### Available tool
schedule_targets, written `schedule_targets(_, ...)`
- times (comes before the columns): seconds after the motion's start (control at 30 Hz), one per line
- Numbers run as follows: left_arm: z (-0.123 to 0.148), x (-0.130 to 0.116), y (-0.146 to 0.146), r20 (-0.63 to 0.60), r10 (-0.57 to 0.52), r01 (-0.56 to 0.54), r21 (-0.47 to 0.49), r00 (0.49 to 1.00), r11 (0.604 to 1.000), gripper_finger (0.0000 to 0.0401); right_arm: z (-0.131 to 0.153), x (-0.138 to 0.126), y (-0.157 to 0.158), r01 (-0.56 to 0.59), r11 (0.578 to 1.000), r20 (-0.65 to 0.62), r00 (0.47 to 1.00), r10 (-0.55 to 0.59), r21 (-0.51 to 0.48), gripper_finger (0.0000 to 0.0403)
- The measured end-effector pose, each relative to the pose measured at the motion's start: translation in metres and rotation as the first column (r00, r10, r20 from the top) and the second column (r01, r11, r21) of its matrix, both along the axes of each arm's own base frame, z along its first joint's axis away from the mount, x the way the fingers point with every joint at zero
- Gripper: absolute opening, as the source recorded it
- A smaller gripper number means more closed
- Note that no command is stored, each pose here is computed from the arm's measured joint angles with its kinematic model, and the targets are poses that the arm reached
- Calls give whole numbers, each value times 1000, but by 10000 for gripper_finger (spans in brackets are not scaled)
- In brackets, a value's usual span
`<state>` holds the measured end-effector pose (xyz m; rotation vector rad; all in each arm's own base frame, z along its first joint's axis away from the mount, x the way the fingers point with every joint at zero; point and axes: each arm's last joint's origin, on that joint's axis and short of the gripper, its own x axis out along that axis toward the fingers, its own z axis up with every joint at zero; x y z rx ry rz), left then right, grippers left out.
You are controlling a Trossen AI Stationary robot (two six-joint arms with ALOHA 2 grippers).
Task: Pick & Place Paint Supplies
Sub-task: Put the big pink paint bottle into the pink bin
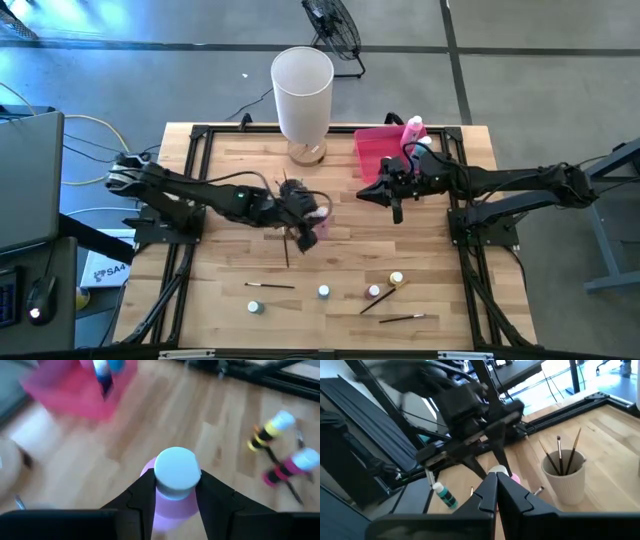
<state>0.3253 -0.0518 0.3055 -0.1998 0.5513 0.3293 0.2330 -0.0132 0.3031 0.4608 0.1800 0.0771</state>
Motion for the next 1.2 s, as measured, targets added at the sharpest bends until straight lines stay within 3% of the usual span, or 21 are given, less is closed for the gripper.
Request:
schedule_targets(0.13, 5, 24, 4, -25, 7, -6, 52, 1000, 999, 116, -2, 0, 0, -15, 1000, -18, 1000, 15, 4, 2)
schedule_targets(0.43, -8, 52, 22, -30, 27, -26, 26, 999, 999, 116, -3, -1, 3, -106, 994, -29, 994, 107, 22, 2)
schedule_targets(1.2, -32, 65, 37, -94, 48, -47, 15, 994, 999, 116, -3, -1, 4, -143, 988, -20, 990, 142, -50, 2)
